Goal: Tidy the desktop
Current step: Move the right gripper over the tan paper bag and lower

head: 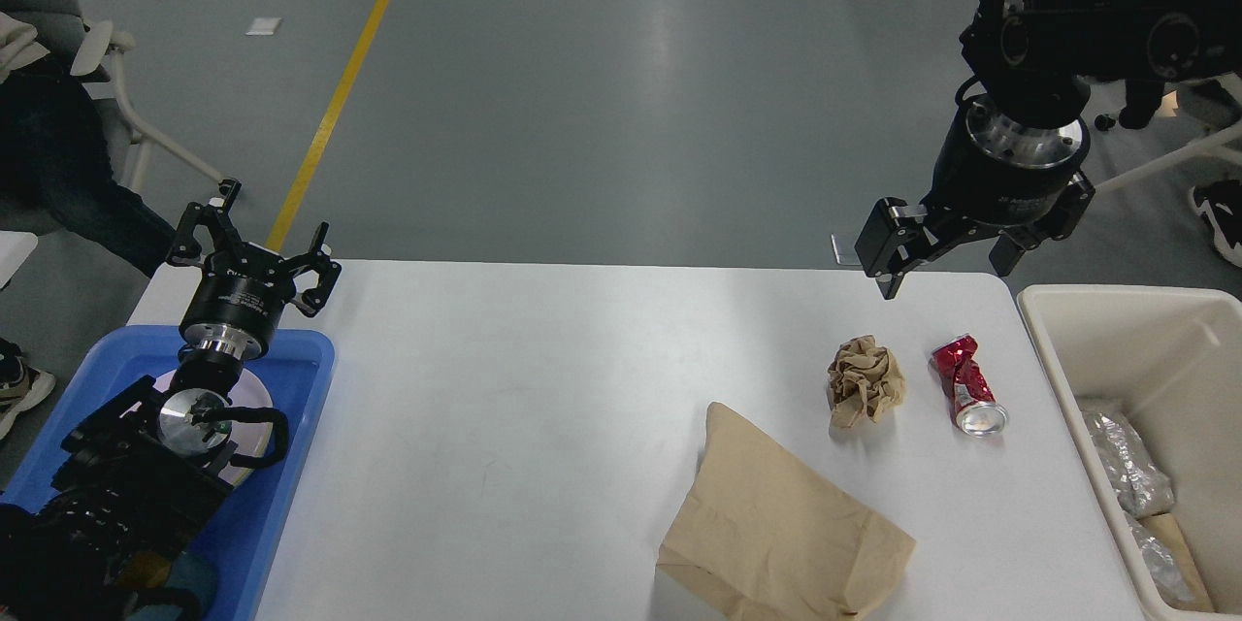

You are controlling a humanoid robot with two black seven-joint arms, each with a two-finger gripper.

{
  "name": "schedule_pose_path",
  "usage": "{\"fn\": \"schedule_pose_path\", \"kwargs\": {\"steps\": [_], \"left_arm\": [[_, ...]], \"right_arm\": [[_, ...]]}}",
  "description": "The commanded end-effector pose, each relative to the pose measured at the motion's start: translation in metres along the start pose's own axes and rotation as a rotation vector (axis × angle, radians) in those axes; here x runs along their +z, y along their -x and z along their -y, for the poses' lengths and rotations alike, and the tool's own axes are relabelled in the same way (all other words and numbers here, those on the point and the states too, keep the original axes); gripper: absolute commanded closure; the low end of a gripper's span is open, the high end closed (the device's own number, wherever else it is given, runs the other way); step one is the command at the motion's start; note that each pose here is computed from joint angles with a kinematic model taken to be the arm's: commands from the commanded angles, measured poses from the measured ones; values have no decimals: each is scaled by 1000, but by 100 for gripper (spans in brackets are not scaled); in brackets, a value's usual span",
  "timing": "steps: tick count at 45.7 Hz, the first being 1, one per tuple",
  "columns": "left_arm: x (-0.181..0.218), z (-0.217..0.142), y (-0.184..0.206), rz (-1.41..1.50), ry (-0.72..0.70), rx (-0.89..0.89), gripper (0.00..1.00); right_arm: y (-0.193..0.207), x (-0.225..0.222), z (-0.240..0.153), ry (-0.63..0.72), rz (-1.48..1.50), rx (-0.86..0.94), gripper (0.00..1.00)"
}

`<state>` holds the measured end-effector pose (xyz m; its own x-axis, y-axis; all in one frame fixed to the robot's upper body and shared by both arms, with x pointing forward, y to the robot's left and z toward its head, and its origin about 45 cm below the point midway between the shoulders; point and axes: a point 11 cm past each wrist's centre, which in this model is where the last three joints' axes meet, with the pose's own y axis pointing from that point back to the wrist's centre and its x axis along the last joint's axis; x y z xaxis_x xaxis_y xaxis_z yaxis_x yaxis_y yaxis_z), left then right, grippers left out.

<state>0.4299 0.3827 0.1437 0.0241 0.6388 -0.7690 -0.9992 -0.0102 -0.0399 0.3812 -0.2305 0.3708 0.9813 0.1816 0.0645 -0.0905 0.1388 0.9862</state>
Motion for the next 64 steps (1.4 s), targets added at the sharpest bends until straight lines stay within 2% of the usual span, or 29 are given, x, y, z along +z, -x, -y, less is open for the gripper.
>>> {"fn": "schedule_pose_path", "kwargs": {"steps": [1, 6, 12, 20, 29, 38, 54, 64], "left_arm": [[0, 0, 0, 0, 0, 0, 3], [0, 0, 0, 0, 0, 0, 3], [0, 0, 0, 0, 0, 0, 3], [0, 0, 0, 0, 0, 0, 3], [0, 0, 0, 0, 0, 0, 3], [0, 0, 0, 0, 0, 0, 3], [0, 0, 0, 0, 0, 0, 3], [0, 0, 0, 0, 0, 0, 3]], "right_arm": [[1, -19, -10, -45, -38, -7, 0], [3, -32, 1, -95, -53, -31, 0], [16, -45, 52, -192, -7, -137, 0], [36, -75, 114, -286, 17, -191, 0], [52, -106, 163, -342, 35, -154, 0], [54, -137, 182, -392, 52, -63, 0], [50, -137, 202, -297, 79, 1, 2], [51, -143, 204, -320, 97, 1, 2]]}}
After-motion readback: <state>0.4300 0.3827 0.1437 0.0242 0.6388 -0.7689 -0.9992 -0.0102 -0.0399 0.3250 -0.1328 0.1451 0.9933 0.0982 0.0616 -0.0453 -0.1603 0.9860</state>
